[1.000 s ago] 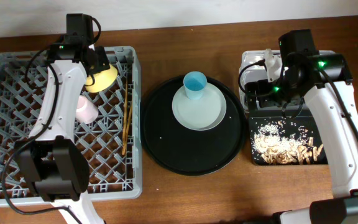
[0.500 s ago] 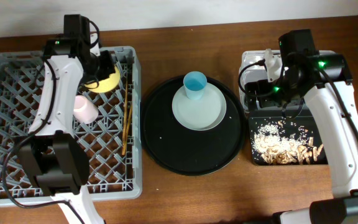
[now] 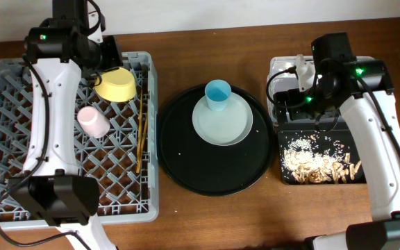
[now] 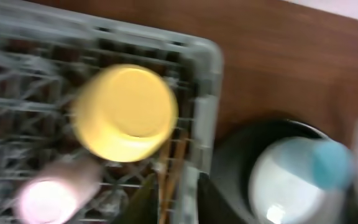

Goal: Sort waste into correct bins and load items into the dishwasher rack
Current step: 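Lower the yellow bowl upside down into the rack and release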

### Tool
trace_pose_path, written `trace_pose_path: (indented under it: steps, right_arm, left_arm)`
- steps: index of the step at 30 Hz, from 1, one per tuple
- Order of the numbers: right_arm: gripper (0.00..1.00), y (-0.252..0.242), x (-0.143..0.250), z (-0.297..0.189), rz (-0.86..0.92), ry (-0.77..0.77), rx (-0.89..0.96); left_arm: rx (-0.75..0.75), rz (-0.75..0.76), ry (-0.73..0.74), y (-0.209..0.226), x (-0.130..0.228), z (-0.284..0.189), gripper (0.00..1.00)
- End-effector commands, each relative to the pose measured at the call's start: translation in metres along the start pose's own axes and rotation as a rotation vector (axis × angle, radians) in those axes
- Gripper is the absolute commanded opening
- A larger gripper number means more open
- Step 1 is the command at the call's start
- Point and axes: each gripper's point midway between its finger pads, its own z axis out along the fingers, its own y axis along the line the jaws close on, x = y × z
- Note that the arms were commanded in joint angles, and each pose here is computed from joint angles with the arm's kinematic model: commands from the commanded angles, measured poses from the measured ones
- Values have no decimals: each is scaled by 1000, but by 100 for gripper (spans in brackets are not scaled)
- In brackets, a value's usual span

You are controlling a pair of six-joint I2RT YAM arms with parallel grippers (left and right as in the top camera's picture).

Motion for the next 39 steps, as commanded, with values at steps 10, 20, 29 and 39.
trace_pose_path:
  steps: [10,20,29,39]
  right_arm:
    - [98,4,-1,-5,-5,-12,-8]
    - [99,4,-1,-5,-5,-12,-8]
    - [99,4,-1,-5,-5,-12,-8]
    - [99,4,-1,-5,-5,-12,-8]
  left_arm:
    - [-176,25,-31,35,13,73,34]
    - [-354,32,34,75,47,100,21]
    - [-214,29,-38,42,24,63,27]
    - [243,231,-75,-119,50,-3,39]
